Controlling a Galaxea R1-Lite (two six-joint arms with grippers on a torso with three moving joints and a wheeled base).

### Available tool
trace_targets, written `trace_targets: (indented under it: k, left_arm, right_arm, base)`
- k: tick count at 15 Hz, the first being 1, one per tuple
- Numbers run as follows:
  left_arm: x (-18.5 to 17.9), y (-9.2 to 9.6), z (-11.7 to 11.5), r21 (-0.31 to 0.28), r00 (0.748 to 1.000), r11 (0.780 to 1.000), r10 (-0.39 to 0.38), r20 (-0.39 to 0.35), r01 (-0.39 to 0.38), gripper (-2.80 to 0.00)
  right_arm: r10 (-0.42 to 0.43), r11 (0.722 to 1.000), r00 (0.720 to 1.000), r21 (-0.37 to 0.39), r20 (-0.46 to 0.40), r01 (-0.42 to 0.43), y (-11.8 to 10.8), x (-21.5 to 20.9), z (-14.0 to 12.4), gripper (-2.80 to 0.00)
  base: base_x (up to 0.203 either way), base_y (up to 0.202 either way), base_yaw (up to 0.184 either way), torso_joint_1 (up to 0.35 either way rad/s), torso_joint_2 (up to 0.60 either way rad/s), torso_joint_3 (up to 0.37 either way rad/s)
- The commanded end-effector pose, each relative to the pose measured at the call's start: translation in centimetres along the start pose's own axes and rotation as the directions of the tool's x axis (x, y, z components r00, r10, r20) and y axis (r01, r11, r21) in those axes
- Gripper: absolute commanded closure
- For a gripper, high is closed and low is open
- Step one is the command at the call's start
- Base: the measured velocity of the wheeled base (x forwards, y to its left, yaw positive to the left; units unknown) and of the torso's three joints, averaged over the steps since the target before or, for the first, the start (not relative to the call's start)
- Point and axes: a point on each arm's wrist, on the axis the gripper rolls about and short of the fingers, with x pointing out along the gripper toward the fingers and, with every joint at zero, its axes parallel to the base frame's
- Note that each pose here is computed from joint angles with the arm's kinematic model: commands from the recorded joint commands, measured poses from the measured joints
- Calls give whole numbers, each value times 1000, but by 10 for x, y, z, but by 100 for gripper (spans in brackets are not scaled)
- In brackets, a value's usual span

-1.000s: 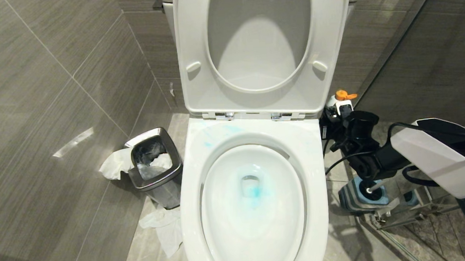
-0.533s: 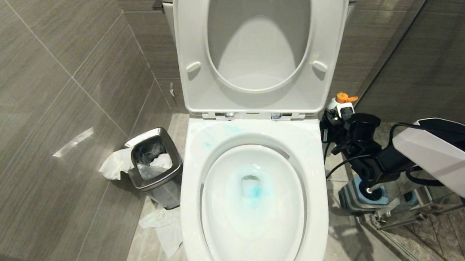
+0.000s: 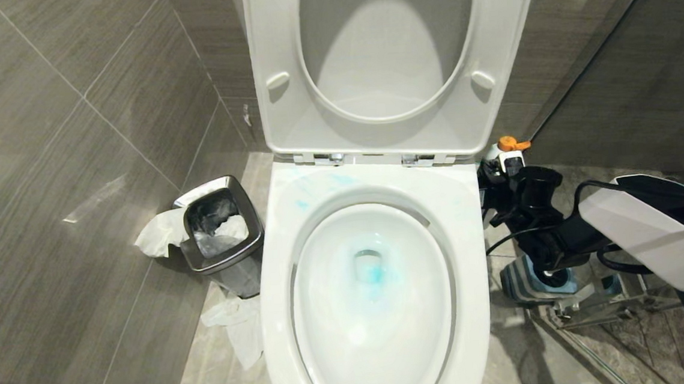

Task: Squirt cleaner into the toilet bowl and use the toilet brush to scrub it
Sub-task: Place the cleaning agent on the floor

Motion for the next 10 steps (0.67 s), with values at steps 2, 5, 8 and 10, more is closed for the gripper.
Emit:
trace_targets:
  k: [2, 5, 8, 10]
  left_arm:
    - [0, 0, 0, 1, 1000, 1000, 1, -1, -1, 0]
    - [0, 0, 0, 1, 1000, 1000, -1, -1, 1, 0]
    - [0, 0, 0, 1, 1000, 1000, -1, 0, 1, 0]
    - [0, 0, 0, 1, 1000, 1000, 0, 2, 0, 0]
  right_arm:
    - [-10, 1000, 999, 8, 41, 10, -4, 7, 7, 0]
    - [-8, 1000, 995, 21, 102, 6, -5, 9, 29, 0]
    - [10, 1000, 986, 25, 165, -14, -6, 12, 48, 0]
    - [18, 999, 983, 24, 182, -23, -6, 13, 53, 0]
  base:
    - [0, 0, 0, 2, 2, -191]
    - [0, 0, 0, 3, 1, -194]
    - [0, 0, 0, 4, 1, -198]
    - [0, 0, 0, -2, 3, -198]
